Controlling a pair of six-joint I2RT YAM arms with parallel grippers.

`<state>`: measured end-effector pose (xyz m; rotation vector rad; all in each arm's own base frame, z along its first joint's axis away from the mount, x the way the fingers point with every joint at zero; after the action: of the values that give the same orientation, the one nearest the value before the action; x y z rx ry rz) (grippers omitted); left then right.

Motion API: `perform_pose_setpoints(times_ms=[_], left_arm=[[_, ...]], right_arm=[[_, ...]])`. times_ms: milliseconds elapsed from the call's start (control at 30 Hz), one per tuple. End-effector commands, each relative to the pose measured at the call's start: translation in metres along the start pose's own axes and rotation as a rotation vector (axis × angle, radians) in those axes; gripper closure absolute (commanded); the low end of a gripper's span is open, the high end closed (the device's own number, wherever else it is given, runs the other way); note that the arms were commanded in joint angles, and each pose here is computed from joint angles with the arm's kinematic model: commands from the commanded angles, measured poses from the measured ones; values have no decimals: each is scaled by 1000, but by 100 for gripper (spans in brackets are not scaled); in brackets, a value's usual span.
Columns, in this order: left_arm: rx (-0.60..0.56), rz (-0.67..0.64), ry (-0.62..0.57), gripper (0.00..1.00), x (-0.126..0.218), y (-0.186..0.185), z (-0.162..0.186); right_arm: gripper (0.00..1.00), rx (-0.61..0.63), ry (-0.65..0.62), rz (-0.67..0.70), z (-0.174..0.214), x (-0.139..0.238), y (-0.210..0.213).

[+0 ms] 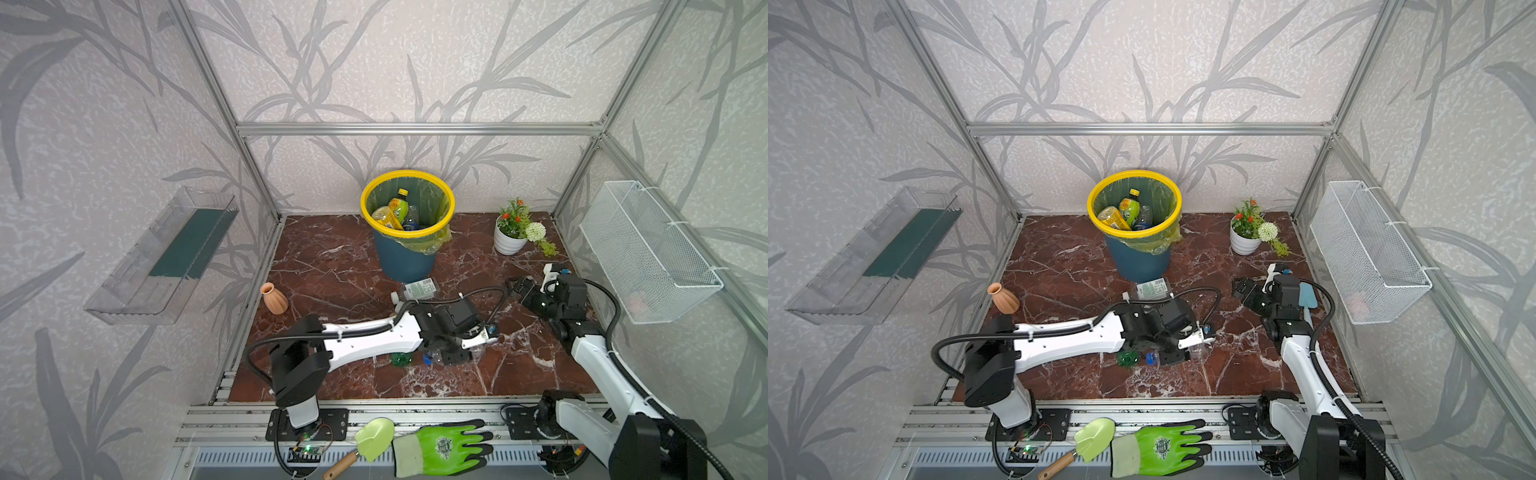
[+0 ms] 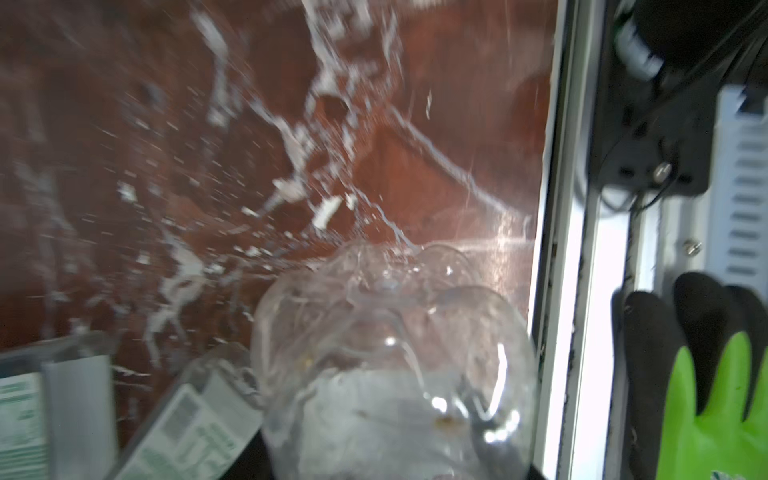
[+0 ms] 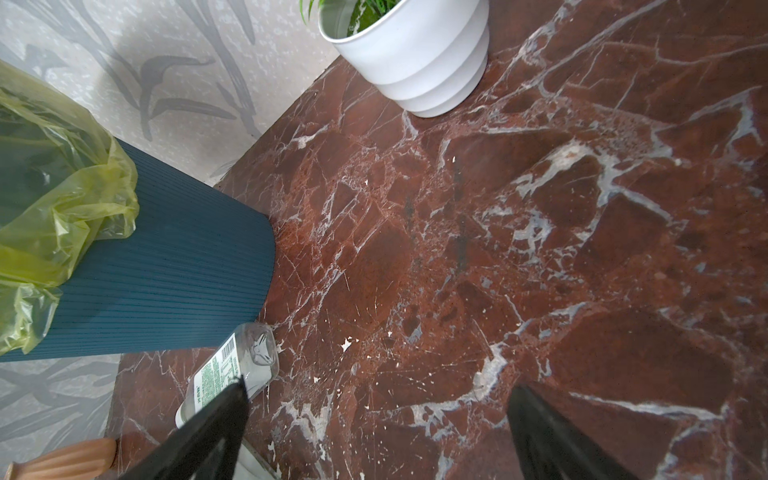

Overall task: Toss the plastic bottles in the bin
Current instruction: 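Lift the blue-label bottle over the bin with the left gripper and release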

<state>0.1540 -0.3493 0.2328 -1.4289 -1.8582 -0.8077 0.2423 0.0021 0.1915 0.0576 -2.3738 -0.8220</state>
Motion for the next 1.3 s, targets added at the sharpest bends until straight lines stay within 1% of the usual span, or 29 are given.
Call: perform_pose_setpoints(times_ms=[0,67,100,167,233,333,367,433,467,533,600,667,700,733,767,800,867,900,933,967,1067,1167,1267], left_arm=[[45,-233,-307,60,77,24,-42],[66,-409,-450,60,123,35,-51],[66,-473,-523,60,145,40,-54],[72,-593,-707,61,198,48,-58],[86,-676,-870,62,244,56,-57],[100,-741,-1106,63,299,68,-53],[110,-740,-1167,63,310,74,-53],[120,-732,-1240,63,323,89,-57],[130,-733,-1236,63,321,100,-62],[156,-731,-1209,63,310,124,-73],[222,-713,-1147,64,287,158,-81],[320,-700,-1079,63,260,198,-86],[377,-690,-1022,61,243,219,-86],[423,-683,-984,57,231,233,-87],[458,-670,-928,49,216,247,-87],[485,-671,-887,34,206,256,-87],[520,-696,-838,22,201,261,-87],[532,-720,-844,15,204,262,-85],[532,-741,-861,6,208,261,-85],[520,-760,-892,3,216,258,-86],[482,-772,-937,1,240,245,-86],[410,-739,-948,1,256,228,-84],[407,-734,-970,1,264,214,-73]], right_arm=[[3,-26,-18,-28,1,-2,-1],[3,-31,-26,-41,1,-3,-1],[2,-31,-28,-46,1,-3,-1],[2,-31,-33,-58,0,-3,1],[3,-26,-40,-67,-2,-2,2],[3,-23,-51,-73,-5,-1,5],[3,-20,-56,-76,-6,0,5],[3,-18,-63,-80,-7,0,6],[2,-46,-64,-85,-8,0,7],[3,-45,-66,-94,-10,1,9],[3,-40,-67,-101,-11,1,11],[3,-39,-67,-106,-12,2,12],[3,-37,-70,-109,-13,3,13],[3,-36,-71,-109,-13,4,13],[3,-32,-72,-111,-14,6,14],[2,-25,-73,-110,-14,8,15],[2,-22,-75,-102,-15,11,16],[2,12,-76,-95,-16,13,17],[2,18,-78,-94,-16,15,18],[2,22,-80,-91,-16,16,18],[2,21,-84,-94,-17,17,18],[2,12,-80,-99,-17,15,18],[2,-3,-73,-109,-16,12,18]])
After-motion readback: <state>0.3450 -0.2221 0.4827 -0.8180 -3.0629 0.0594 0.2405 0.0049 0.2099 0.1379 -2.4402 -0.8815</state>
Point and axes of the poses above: each gripper's point midway between its finger pads, its own x axis back along the fingers, its own y axis along the line the jaws close on, z = x × y, the point moved 10 cm from there along x, back along the fingers, and after that the axes turned 2 degrees about x, right-handed, at the moved point
